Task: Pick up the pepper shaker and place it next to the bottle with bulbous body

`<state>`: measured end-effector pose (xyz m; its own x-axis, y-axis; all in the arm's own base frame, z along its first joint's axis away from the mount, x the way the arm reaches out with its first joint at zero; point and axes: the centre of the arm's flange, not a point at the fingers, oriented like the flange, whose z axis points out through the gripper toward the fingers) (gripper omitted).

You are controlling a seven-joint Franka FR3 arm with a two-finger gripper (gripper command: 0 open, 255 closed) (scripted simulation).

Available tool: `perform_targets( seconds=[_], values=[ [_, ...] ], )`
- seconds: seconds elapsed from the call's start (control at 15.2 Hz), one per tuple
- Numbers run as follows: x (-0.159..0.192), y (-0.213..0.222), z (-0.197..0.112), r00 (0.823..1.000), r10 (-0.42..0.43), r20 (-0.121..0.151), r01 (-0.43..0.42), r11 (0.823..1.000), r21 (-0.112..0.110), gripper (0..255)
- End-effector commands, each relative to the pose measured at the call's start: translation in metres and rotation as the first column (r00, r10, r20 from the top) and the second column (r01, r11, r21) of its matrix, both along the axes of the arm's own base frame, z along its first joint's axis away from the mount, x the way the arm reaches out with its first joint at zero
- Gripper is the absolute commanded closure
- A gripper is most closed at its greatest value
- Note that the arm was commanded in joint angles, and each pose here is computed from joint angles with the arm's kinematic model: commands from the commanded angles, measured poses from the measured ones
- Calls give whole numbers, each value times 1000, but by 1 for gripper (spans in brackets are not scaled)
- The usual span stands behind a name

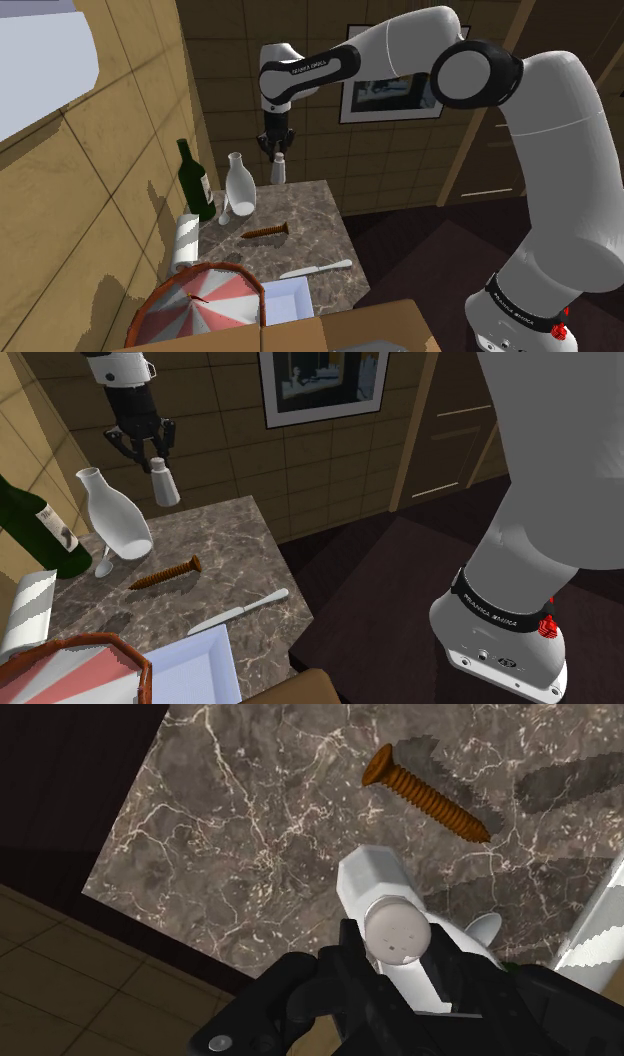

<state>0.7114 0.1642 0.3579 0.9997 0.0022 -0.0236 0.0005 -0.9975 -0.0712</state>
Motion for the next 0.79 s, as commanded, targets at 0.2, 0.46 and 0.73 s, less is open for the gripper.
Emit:
perform_targets(
  seconds=[0.2,0.46,0.73],
  values=[
    [0,0,-27,1000,0,1,0,1000,0,255],
    [0,0,-48,1000,0,1,0,1000,0,255],
    [0,0,-69,1000,0,1,0,1000,0,255]
  ],
)
